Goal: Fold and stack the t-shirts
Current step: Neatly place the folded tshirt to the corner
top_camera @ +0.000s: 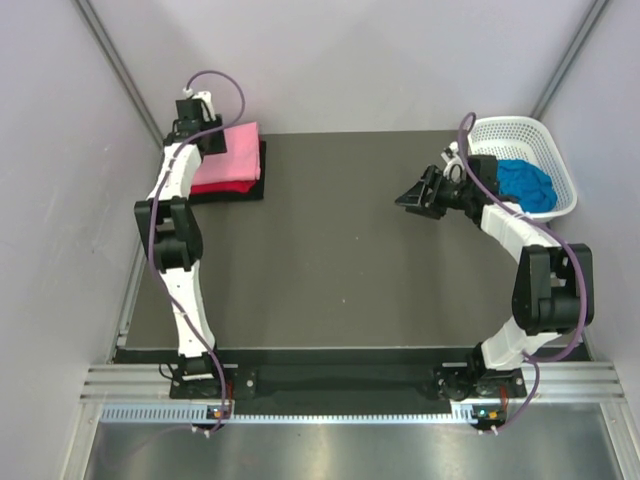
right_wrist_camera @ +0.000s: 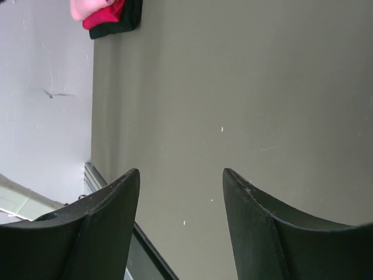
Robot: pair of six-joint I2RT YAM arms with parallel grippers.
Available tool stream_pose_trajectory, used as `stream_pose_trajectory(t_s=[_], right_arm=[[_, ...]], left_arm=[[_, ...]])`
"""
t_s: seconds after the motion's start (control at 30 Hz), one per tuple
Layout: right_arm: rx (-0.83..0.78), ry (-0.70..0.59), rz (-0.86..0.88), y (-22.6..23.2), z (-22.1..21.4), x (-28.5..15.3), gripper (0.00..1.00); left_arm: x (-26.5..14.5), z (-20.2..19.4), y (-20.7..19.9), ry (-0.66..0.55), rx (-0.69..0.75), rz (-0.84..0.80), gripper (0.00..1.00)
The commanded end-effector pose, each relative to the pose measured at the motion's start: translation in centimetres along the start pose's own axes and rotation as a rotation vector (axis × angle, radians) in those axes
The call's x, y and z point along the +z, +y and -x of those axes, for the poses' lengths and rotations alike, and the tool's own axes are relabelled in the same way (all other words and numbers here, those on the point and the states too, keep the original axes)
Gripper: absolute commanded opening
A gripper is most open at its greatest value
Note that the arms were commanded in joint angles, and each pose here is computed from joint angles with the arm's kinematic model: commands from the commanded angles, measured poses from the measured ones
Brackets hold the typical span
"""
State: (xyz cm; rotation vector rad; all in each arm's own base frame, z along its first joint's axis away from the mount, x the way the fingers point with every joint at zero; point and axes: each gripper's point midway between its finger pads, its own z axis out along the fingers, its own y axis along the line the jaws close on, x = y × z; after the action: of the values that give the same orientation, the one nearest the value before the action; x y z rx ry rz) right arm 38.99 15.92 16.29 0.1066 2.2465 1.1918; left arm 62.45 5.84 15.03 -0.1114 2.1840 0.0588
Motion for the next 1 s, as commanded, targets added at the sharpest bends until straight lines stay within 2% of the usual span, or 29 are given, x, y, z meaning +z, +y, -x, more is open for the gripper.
stream_pose_trajectory(t_s=[0.0,0.13,0.4,0.53,0.7,0.77,0.87,0.9,0.93,0.97], right_arm=[[-0.088,-0.028,0.025,2.7,1.3,0.0,0.6],[-0.098,-0.001,0.024,4.2,0.4,0.2,0.59],[-0.122,-0.025,0.006,5.4,-0.1,-1.3,0.6],[-0.124,-0.031,-0.001,5.8,-0.1,-1.9,0.6],[-0.142,-0.037,-0.036,6.2,-0.3,-3.1,0.6],[-0.154,-0.03,-0.048,6.3,-0.5,-3.6,0.6],[-0.163,-0.032,-0.091,6.3,-1.2,-4.9,0.6],[-0.16,-0.039,-0.119,5.8,-1.9,-5.1,0.6],[-0.168,-0.053,-0.123,6.0,-2.1,-5.4,0.6],[-0.186,-0.079,-0.119,6.7,-2.3,-6.3,0.6]], left_arm=[[-4.5,4.1,-7.6,-0.115,-0.027,-0.226,0.53],[-4.8,0.8,-12.0,-0.018,-0.024,-0.343,0.5],[-2.4,-5.9,-12.8,0.124,-0.04,-0.369,0.49],[-3.2,-6.3,-14.9,0.146,-0.065,-0.473,0.45],[-6.6,-3.5,-17.2,0.105,-0.075,-0.553,0.45],[-8.9,-2.6,-19.1,0.099,-0.094,-0.64,0.45],[-13.0,-3.6,-22.8,0.149,-0.099,-0.775,0.46],[-14.7,-4.6,-24.9,0.17,-0.077,-0.823,0.45],[-15.6,-7.2,-25.8,0.227,-0.075,-0.84,0.45],[-18.4,-6.1,-26.9,0.165,-0.048,-0.882,0.45]])
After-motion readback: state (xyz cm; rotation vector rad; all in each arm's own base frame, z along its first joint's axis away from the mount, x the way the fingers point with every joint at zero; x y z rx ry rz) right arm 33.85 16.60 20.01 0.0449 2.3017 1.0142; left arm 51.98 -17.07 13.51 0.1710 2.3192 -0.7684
